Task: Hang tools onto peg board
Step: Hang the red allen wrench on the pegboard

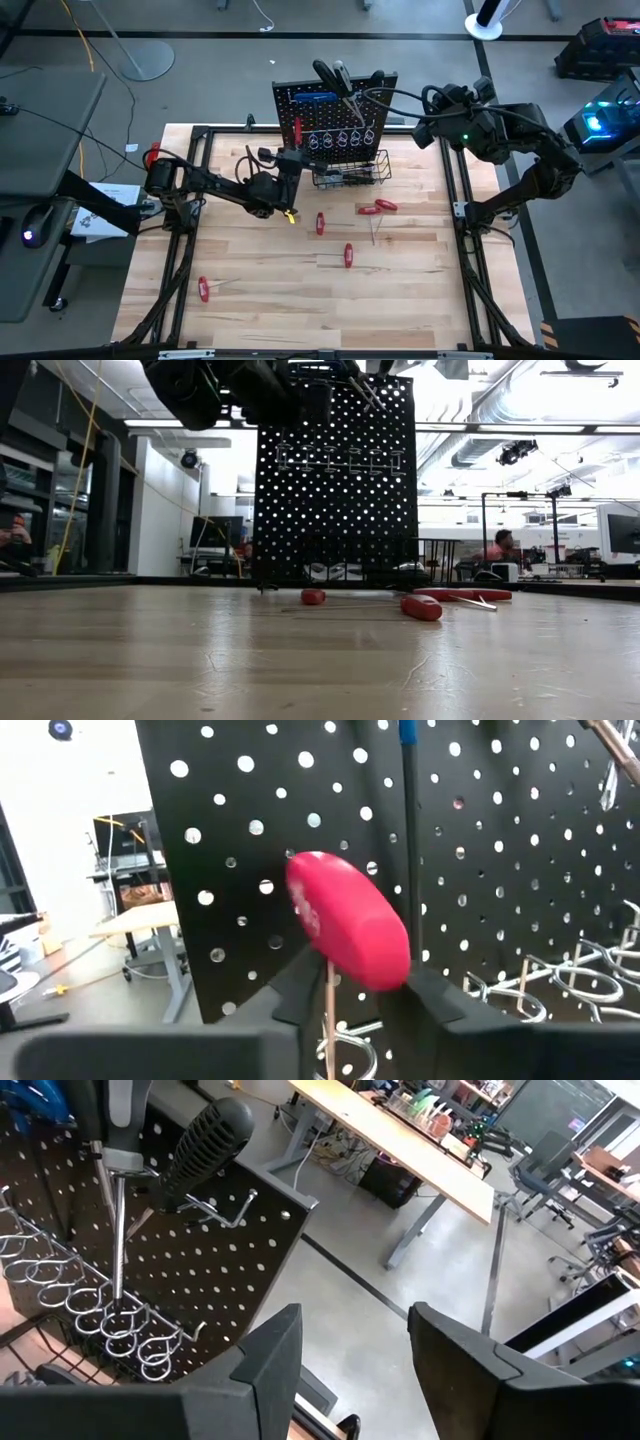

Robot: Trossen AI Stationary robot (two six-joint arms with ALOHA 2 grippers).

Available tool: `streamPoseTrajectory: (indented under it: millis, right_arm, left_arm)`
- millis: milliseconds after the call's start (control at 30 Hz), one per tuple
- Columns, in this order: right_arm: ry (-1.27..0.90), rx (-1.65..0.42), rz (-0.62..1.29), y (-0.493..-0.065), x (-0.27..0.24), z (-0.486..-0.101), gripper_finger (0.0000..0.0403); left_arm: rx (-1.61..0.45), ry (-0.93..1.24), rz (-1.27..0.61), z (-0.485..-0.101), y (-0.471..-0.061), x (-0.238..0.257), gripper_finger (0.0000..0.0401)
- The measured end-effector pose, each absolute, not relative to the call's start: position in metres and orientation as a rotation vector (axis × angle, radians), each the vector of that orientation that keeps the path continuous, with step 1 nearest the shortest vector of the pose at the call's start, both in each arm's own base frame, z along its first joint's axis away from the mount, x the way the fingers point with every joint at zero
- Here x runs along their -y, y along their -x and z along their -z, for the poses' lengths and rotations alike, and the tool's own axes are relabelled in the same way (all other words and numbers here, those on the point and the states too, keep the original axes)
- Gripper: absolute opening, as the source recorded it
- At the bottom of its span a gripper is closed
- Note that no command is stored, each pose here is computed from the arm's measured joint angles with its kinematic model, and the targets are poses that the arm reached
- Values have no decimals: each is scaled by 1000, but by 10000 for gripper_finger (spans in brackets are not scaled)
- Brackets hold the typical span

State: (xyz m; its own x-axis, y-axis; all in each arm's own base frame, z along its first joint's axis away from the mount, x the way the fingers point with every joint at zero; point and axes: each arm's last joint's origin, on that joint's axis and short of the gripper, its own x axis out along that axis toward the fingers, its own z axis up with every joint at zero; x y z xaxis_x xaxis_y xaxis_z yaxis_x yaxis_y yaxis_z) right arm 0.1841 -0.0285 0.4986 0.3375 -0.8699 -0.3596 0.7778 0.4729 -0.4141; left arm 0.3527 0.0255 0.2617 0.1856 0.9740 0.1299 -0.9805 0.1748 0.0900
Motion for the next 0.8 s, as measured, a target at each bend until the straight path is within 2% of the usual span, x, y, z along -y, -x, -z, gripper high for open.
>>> streamPoseTrajectory:
  millis: [200,367,567,800]
  right_arm:
    - [167,-567,1083,-181,28,-500,177]
    - [161,-560,1086,-180,28,-501,177]
    - [161,-559,1087,-180,28,-501,177]
    - [161,-551,1090,-176,28,-503,177]
  left_arm:
    - [59,-156,-1372,-263,-352,-21,146]
    - [94,-121,-1360,-264,-352,-18,176]
    - [136,-104,-1329,-264,-353,-18,184]
    - [21,-159,-1375,-269,-347,-4,184]
